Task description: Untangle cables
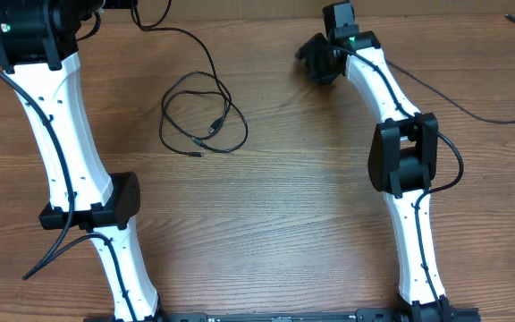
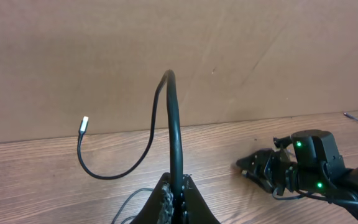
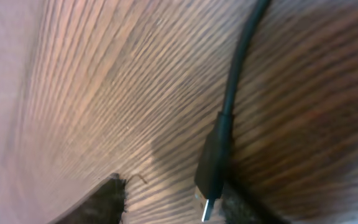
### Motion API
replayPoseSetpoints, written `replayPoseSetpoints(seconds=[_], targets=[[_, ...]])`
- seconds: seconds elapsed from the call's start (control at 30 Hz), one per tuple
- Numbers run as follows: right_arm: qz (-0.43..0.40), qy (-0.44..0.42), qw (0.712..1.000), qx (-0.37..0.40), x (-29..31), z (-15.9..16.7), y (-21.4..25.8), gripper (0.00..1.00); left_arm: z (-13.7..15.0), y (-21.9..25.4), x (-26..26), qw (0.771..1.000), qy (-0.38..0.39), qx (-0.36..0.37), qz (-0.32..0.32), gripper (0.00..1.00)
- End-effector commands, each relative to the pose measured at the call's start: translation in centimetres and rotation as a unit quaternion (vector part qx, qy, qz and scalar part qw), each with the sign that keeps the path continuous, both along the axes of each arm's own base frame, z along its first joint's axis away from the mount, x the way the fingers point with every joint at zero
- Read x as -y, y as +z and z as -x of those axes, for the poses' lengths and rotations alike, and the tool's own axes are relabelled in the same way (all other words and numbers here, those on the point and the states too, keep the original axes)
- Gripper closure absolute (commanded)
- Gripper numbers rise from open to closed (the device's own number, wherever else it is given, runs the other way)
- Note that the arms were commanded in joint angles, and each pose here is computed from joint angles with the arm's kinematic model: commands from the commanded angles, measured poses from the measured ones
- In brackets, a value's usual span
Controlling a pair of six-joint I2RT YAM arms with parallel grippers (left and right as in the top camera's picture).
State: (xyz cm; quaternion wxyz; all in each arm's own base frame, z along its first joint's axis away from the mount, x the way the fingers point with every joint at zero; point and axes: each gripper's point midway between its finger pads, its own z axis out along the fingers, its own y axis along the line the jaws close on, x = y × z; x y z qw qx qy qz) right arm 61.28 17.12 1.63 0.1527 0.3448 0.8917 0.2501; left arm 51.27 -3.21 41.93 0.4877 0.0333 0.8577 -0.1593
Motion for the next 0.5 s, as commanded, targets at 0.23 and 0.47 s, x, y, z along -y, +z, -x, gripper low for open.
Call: replayPoseSetpoints(seconds=[0.23, 0.47], targets=[[0.012, -0.004, 0.999, -0.029, 0.4, 0.7, -3.8, 0.96, -0.1, 0.2, -1.0, 1.000, 0.011, 0.006, -0.014, 0.96], [0.023, 0.001, 0.999, -0.024, 2.7, 0.4, -3.3, 0.96, 0.0, 0.1, -1.0, 1.000, 0.011, 0.005, -0.014, 0.96]])
